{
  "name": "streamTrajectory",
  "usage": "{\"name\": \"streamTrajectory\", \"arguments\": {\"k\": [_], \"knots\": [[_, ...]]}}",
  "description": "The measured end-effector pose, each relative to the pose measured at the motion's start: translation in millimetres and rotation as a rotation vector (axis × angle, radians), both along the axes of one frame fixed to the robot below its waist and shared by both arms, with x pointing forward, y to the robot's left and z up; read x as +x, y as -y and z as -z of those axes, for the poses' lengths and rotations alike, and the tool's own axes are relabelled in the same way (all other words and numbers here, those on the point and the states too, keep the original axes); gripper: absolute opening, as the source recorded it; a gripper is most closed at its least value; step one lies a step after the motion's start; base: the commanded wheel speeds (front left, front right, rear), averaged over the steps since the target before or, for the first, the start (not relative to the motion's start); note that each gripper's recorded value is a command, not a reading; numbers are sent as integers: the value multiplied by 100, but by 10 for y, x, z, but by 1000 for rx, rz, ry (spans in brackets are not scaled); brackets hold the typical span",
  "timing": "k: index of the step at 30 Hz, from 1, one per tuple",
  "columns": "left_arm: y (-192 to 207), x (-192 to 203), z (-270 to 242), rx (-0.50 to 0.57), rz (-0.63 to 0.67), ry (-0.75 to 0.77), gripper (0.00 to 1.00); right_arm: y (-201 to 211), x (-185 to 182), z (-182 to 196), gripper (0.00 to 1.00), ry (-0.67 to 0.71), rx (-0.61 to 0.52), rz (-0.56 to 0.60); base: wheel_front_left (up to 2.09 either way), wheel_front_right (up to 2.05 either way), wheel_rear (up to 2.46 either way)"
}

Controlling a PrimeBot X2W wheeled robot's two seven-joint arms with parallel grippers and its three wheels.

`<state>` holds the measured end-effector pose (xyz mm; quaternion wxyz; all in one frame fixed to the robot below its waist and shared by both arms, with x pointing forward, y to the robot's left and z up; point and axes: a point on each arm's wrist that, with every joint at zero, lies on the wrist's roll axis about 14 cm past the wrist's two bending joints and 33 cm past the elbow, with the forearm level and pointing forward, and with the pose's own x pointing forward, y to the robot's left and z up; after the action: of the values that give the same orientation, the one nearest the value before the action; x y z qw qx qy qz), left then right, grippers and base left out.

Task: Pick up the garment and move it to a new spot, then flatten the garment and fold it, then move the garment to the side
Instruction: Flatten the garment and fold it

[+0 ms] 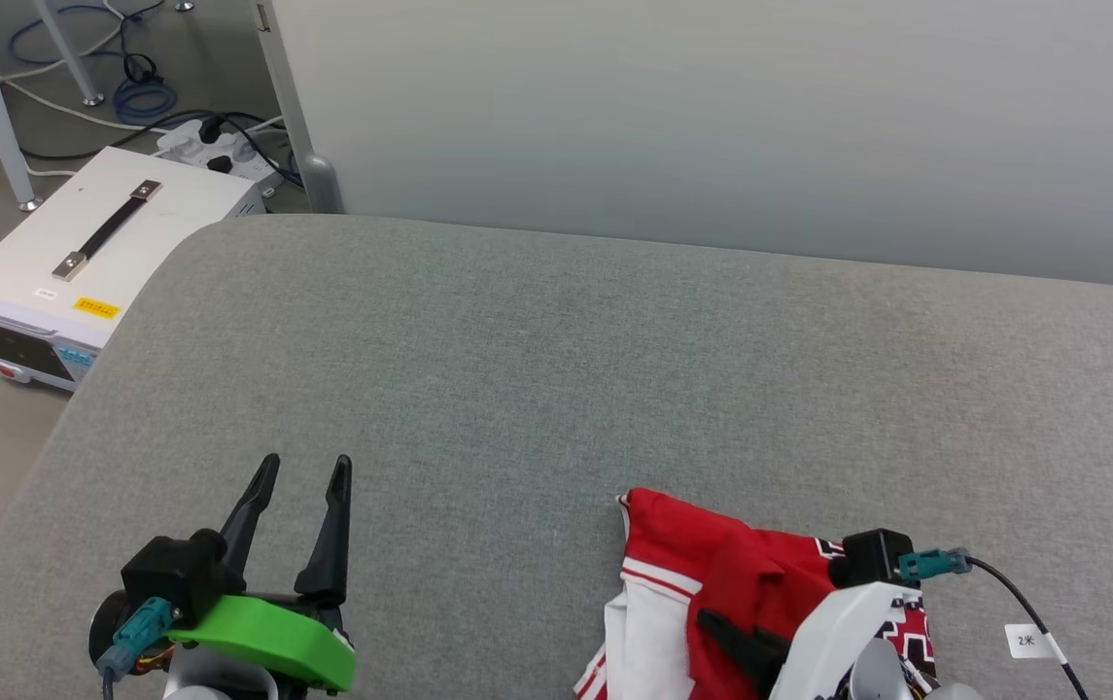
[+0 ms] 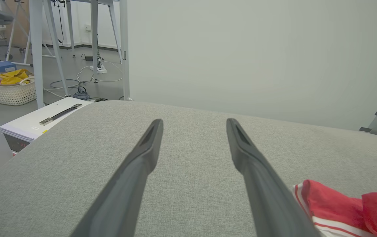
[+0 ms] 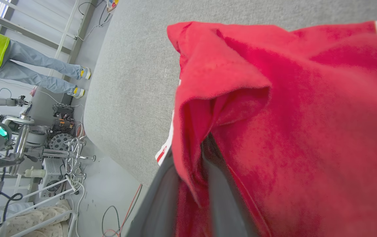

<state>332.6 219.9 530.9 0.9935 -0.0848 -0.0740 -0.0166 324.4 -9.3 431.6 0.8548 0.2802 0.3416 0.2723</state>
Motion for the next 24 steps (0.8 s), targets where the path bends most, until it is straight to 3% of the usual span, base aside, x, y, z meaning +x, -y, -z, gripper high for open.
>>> {"name": "streamTrajectory", "arguments": {"k": [8, 14, 24], "knots": [[-5, 12, 26, 3, 0, -9, 100, -397, -132, -107, 100, -1, 74, -110, 0, 0, 0], [27, 27, 14, 3, 12, -5, 100, -414, -60, -339, 100, 68, 112, -101, 0, 0, 0], [125, 70, -58, -3, 39, 18, 100, 389, 574, -986, 100, 538, -231, 57, 0, 0, 0]]}}
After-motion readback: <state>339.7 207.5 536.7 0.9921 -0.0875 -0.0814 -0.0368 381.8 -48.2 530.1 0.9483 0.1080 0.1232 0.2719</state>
